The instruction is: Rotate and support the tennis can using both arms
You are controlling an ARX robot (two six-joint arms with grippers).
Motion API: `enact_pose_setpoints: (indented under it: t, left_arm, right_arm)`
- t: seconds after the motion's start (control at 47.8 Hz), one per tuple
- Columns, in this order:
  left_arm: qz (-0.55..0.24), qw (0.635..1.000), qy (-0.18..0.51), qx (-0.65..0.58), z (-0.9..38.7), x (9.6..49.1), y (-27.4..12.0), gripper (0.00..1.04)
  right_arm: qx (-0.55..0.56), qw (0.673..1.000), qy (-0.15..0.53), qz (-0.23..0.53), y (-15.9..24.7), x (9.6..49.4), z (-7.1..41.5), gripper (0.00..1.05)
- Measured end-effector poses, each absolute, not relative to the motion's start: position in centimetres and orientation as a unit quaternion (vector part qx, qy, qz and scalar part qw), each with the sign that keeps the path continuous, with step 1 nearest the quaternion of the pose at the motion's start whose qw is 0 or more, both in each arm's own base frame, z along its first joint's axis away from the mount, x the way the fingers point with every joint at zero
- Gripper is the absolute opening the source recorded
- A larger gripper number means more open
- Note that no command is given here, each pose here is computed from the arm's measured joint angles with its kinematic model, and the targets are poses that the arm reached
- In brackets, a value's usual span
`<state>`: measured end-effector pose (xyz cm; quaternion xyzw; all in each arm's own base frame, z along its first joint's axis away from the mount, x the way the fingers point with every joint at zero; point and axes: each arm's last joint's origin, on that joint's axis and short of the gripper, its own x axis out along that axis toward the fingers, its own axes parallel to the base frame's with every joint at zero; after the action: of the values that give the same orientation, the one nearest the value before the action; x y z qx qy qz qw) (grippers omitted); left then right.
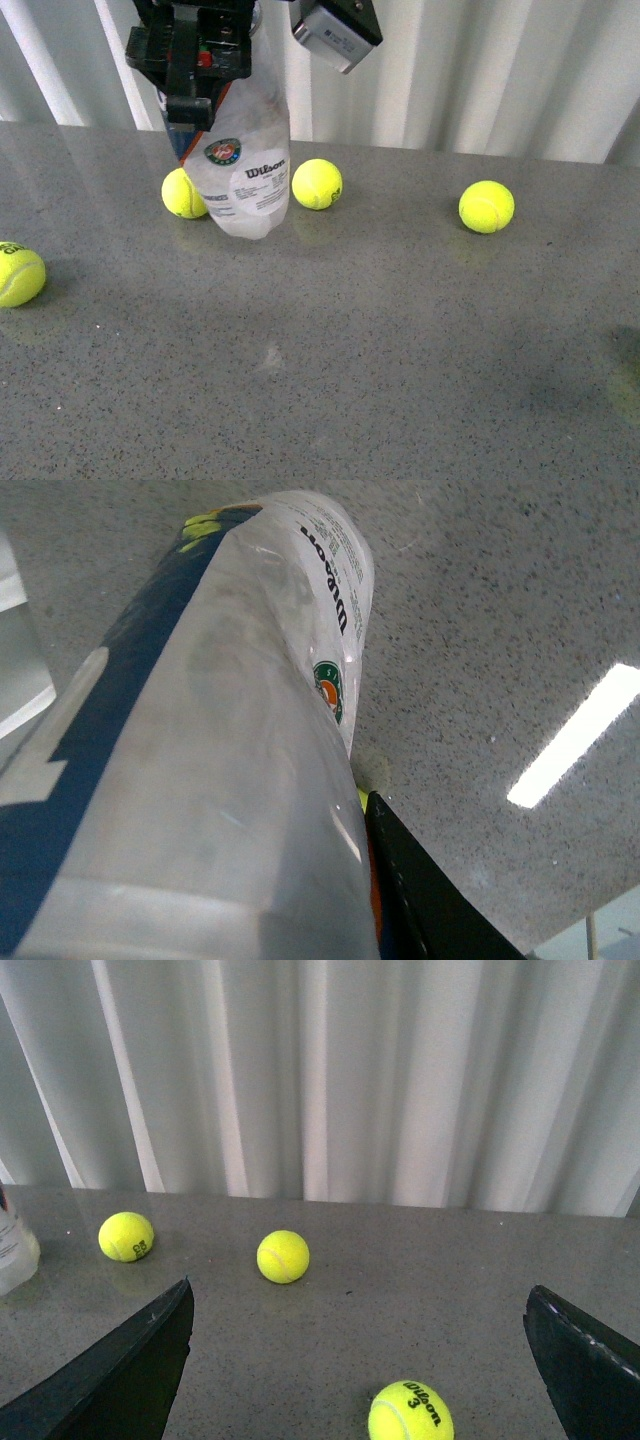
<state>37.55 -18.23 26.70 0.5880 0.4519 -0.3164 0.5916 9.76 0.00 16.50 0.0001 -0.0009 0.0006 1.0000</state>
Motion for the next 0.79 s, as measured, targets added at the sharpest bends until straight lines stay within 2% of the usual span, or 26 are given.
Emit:
enact_pose_setpoints:
  t: [0.105, 0.209, 0.502, 0.669, 0.794]
  left_arm:
    - [-0.340, 0.555, 0.473, 0.594, 25.9, 37.2, -18.1, 0.04]
    - [-0.355, 0.535, 0.483, 0.595, 25.3, 36.9, -18.3, 0.04]
    - [-0.438, 0.541, 0.461, 0.551, 23.3, 35.2, -21.5, 0.04]
    - [-0.432, 0.534, 0.462, 0.561, 20.9, 35.4, -22.1, 0.04]
    - [-0.431, 0.536, 0.460, 0.561, 20.7, 35.4, -22.3, 0.04]
  right_arm:
    - [0.000, 1.000, -0.001, 0.001, 0.0, 9.8, 16.5, 0.98]
    - [0.000, 1.000, -0.001, 0.001, 0.0, 9.8, 16.5, 0.98]
    - [0.000, 1.000, -0.001, 0.001, 0.0, 9.8, 16.5, 0.98]
    - [0.000, 1.000, -0.001, 0.001, 0.0, 9.8, 16.5, 0.98]
    - [0.000, 1.000, -0.001, 0.001, 0.0, 9.8, 16.5, 0.98]
